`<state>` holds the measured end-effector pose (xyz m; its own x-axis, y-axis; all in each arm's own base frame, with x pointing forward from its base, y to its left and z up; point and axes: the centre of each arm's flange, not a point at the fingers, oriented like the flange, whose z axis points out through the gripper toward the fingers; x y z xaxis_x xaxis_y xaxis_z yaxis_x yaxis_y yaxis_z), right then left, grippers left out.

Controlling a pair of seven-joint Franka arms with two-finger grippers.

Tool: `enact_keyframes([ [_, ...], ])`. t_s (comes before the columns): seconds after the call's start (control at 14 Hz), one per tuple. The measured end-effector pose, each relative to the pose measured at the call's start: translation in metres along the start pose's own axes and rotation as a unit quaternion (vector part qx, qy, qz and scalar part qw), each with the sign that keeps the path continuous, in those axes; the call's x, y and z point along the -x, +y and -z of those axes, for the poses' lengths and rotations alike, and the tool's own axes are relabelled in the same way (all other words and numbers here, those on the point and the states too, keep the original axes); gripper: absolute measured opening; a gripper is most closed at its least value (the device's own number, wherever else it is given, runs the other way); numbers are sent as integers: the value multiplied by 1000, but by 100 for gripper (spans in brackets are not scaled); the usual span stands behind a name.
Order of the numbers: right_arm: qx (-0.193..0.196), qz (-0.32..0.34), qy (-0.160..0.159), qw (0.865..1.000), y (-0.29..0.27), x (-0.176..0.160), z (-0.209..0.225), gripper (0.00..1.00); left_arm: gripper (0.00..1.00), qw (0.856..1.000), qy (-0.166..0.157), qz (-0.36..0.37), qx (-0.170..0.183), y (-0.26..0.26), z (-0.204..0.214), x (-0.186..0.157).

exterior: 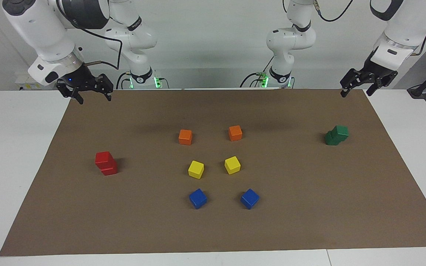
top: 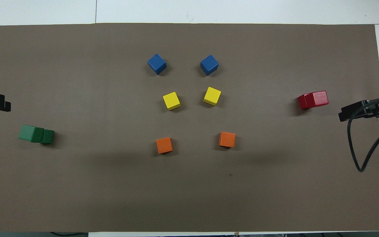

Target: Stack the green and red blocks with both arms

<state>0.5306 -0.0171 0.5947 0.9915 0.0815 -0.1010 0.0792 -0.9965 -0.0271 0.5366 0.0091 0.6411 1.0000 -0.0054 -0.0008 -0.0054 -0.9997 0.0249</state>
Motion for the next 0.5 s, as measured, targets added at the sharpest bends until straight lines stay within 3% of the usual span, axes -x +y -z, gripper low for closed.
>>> enact_keyframes([
  [0.5,16,-9,5,1000,7,0,4,100,100,1000,3,0,0,0,3,0],
])
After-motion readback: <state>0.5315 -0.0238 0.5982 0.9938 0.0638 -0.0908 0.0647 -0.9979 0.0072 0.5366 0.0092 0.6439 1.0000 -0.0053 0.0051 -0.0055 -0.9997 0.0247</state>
